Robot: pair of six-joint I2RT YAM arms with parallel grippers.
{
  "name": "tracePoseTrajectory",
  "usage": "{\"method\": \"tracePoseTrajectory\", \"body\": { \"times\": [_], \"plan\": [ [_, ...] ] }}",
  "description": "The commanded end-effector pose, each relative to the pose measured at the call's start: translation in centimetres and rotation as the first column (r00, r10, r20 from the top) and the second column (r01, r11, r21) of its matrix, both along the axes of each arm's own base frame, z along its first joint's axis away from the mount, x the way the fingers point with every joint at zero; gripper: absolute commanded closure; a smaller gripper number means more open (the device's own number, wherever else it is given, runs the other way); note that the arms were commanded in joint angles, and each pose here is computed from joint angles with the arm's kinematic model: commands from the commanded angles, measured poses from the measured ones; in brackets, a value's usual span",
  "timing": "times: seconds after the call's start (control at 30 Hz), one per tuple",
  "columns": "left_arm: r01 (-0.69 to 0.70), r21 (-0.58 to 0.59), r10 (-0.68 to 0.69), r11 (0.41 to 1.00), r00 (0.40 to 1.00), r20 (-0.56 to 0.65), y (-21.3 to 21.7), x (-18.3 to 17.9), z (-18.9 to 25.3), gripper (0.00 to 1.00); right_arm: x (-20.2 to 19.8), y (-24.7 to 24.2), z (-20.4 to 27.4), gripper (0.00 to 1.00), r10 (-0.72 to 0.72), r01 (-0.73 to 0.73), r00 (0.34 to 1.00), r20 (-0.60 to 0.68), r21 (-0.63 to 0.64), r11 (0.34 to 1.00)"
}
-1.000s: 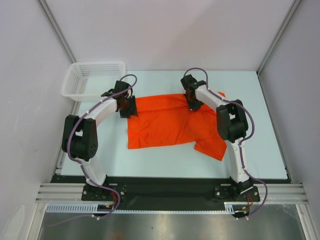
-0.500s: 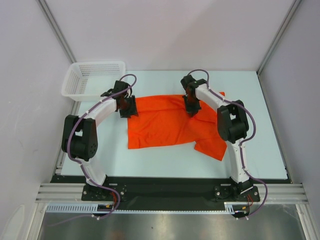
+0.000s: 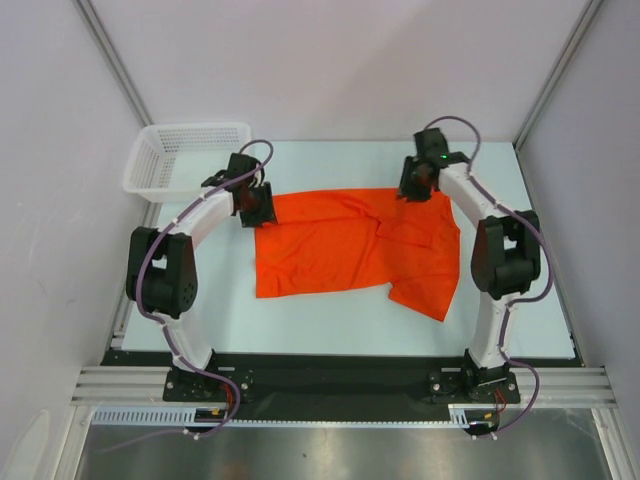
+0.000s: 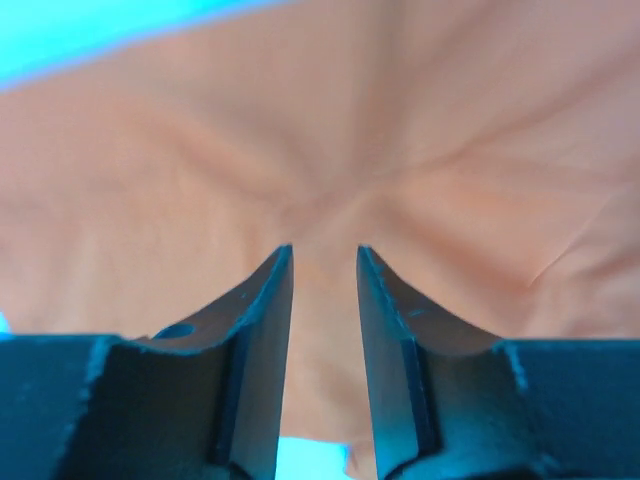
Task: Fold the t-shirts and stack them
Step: Fold the tshirt
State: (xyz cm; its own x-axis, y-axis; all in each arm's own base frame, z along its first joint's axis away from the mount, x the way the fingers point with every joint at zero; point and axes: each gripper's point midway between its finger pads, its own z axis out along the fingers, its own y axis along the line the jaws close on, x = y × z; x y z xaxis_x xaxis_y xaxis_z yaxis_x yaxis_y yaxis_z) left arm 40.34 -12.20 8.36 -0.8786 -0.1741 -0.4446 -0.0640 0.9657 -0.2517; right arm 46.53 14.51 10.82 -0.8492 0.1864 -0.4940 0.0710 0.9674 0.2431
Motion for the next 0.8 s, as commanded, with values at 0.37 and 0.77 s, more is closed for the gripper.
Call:
{"method": "tracePoseTrajectory", "body": {
  "times": [0.37,0.77],
  "plan": [
    [-0.082,0.039,0.080,0.996,0.996,0.041,0.3,5.8,-1.5,0.64,9.5,-7.8,-2.0,0.75,-0.354,0.307,0.925,0.139,0.274,0.911],
    [-0.211,0.199,0.251,0.957,0.947,-0.202,4.0,2.9,-8.5,0.74,6.6,-14.0,-7.9,0.78,-0.413,0.405,0.908,0.063,0.113,0.907]
  ]
}}
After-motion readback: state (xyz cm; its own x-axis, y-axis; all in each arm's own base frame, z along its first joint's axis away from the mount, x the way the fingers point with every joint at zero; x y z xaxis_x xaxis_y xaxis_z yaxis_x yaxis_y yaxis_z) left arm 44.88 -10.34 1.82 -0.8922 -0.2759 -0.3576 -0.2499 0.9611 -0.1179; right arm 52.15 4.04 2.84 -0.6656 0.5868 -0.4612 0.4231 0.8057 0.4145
